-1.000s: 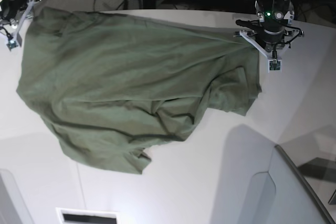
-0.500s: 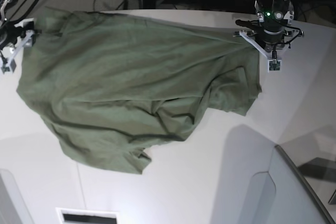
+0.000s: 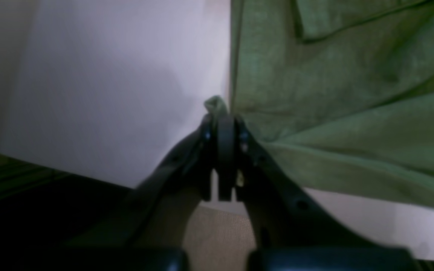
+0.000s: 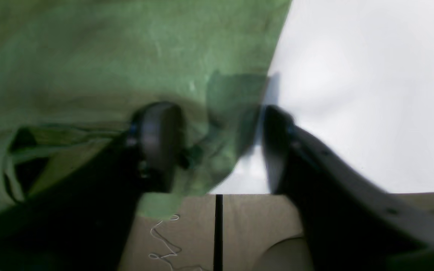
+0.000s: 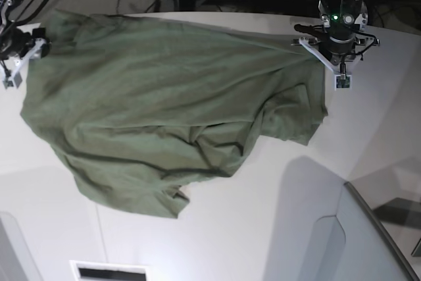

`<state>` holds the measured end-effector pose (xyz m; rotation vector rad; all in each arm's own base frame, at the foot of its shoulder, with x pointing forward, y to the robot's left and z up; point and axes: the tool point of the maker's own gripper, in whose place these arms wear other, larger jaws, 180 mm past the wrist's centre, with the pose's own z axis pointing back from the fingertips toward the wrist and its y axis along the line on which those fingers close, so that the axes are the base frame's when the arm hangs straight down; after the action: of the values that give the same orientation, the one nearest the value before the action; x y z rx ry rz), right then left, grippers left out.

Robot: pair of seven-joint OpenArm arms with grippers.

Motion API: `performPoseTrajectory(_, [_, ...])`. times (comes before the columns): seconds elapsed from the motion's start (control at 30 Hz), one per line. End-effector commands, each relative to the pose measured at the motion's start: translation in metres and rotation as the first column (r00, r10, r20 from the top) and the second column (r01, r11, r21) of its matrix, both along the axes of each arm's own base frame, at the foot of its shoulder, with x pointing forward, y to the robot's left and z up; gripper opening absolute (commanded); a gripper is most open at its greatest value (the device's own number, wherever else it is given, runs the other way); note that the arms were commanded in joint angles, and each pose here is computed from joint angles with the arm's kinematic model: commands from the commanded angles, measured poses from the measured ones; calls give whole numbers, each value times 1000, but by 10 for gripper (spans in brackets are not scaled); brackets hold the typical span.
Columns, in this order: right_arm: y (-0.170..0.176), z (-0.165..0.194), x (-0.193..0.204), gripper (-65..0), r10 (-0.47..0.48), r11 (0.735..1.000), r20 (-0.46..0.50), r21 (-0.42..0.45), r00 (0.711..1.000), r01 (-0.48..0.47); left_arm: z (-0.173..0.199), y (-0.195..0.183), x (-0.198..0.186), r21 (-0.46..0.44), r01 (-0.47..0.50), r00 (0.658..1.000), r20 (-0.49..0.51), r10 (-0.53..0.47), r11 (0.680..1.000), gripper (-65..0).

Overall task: Layout the t-shirt on the table in an organized manner, then fold the t-shirt properly
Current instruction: 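Lift the held shirt with both grippers off the table, then swing the lifted shirt through the air with both grippers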

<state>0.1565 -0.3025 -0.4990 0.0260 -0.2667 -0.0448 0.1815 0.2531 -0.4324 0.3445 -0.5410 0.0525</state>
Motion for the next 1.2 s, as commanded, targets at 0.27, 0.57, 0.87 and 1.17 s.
performPoseTrajectory(0.27, [-14, 31, 9, -650, 47, 994, 31, -99, 998, -44, 17, 6, 12, 26, 4, 998, 59, -6, 1000, -650])
performPoseTrajectory(0.57, [-40, 131, 56, -650, 139, 934, 166, -349, 976, -74, 68, 1, 57, 27, 21, 985, 171, -25, 999, -650])
performPoseTrajectory(0.87, [-48, 191, 117, -650, 264, 876, 275, -470, 924, -110, 137, 3, 137, 52, 53, 942, 329, -67, 997, -650])
performPoseTrajectory(1.17, [-60, 253, 166, -650, 285, 853, 423, -521, 860, -27, 209, 11, 200, 132, 96, 865, 480, -148, 987, -650])
